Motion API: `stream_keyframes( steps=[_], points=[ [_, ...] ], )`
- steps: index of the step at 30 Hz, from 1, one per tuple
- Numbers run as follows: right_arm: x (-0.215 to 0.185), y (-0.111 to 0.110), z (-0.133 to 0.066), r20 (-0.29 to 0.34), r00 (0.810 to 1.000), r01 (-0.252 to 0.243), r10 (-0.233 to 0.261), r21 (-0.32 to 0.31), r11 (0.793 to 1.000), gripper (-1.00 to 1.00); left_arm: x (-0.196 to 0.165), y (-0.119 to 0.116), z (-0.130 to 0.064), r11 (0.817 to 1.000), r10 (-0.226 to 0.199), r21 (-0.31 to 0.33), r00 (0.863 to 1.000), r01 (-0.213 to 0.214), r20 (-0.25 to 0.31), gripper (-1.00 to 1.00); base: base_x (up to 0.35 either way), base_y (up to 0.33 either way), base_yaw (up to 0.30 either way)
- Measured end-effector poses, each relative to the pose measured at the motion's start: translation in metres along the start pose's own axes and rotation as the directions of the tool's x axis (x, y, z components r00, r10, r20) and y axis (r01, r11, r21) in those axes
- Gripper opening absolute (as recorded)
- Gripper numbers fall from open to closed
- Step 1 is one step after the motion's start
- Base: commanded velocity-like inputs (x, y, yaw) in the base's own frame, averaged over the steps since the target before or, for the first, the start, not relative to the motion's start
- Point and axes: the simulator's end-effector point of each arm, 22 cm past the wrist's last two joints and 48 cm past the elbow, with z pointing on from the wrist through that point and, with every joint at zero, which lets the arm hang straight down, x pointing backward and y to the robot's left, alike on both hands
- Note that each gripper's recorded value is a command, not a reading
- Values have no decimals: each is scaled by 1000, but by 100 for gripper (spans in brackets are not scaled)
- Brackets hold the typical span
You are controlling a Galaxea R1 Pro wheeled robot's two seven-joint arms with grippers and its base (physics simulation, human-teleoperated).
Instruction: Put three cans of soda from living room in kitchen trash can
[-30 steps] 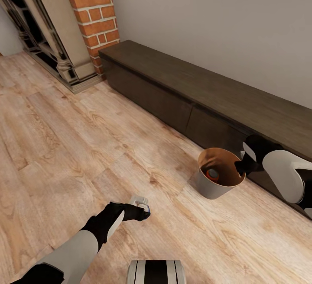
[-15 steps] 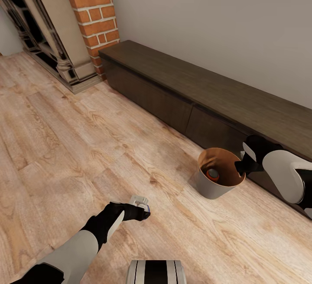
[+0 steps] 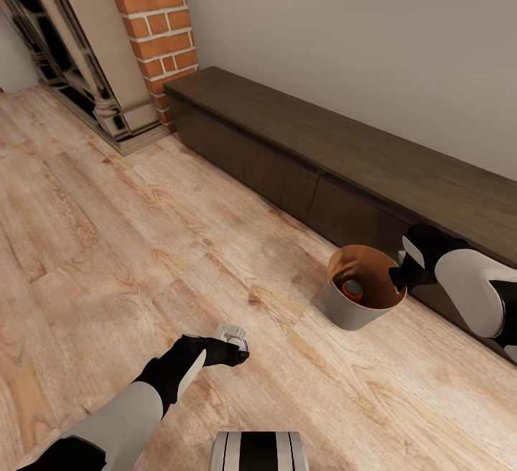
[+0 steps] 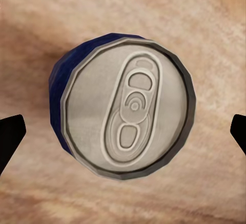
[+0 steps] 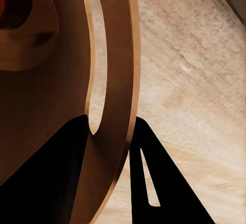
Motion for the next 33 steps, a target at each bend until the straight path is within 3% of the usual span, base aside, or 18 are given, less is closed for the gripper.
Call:
stream_keyframes(
  steps=[31,33],
  points=[
    [0,0,1,2,1000,-1,1,0,1000,-100,-2,0,0,1000,4,-1,1000,-4,13,100,0,0,0],
    [-1,1,-5,10,1000,17,-17,14,1000,-100,-6,0,-3,1000,8,-3,1000,-8,21,100,0,0,0]
  ],
)
